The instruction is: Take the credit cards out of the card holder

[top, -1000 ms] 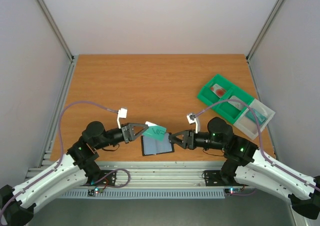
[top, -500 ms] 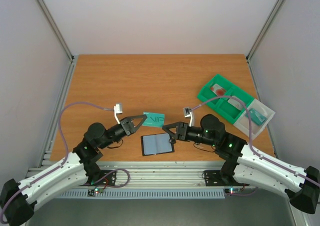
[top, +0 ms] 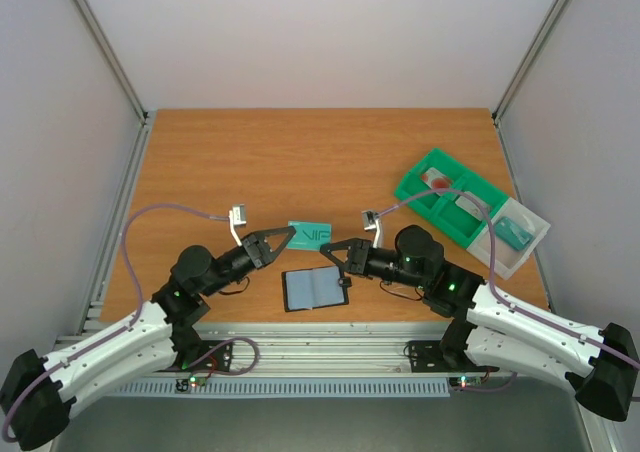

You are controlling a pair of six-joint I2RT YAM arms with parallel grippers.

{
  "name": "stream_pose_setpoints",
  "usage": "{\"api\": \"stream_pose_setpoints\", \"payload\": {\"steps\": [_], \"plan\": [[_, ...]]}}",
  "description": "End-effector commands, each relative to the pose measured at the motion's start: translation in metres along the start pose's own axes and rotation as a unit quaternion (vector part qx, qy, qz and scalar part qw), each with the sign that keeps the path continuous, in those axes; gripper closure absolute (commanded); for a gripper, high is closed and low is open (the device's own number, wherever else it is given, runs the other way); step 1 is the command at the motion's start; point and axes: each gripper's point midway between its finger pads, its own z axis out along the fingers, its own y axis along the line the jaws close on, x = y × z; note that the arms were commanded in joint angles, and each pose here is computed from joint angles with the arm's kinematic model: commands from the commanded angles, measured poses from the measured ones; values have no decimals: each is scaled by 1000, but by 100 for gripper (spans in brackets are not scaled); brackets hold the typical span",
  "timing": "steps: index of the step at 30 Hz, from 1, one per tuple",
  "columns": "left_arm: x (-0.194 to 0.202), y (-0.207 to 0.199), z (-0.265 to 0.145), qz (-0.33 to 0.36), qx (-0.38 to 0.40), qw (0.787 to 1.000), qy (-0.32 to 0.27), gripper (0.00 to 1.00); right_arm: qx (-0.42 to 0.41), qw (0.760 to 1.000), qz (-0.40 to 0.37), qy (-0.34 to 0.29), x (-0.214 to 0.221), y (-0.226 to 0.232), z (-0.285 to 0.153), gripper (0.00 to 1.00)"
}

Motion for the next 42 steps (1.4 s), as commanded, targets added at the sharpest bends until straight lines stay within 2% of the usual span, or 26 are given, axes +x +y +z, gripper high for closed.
{"api": "stream_pose_setpoints", "payload": {"steps": [1, 7, 10, 11, 14, 19, 24, 26, 27, 34, 42], "plan": [[-5, -10, -3, 7, 30, 999, -18, 100, -16, 1000, -5, -22, -8, 8, -2, 82], [-4, -6, -3, 9, 22, 1000, -15, 100, -21, 999, -13, -23, -9, 10, -2, 97], [-3, -4, -3, 11, 18, 1000, -14, 99, -20, 999, -16, -19, -7, 10, -1, 99], [-3, -3, -4, 11, 15, 1000, -13, 96, -19, 1000, -16, -17, -6, 8, -1, 99], [-2, 0, -5, 11, 3, 1000, -11, 76, -17, 1000, -16, -15, -5, 6, -2, 99], [0, 8, -9, 23, -30, 999, -4, 36, 17, 999, -29, -25, -5, -6, -12, 99], [3, 27, -15, 41, -92, 995, 10, 18, 101, 992, -64, -49, -14, -20, -40, 99], [4, 38, -20, 42, -118, 992, 9, 4, 139, 986, -75, -59, -19, -26, -53, 99], [4, 42, -22, 45, -127, 991, 8, 1, 150, 983, -82, -63, -21, -26, -58, 99], [9, 68, -32, 63, -195, 978, 25, 1, 242, 956, -131, -98, -45, -31, -87, 99], [13, 76, -42, 95, -234, 966, 51, 1, 324, 925, -157, -121, -71, -44, -104, 99]]}}
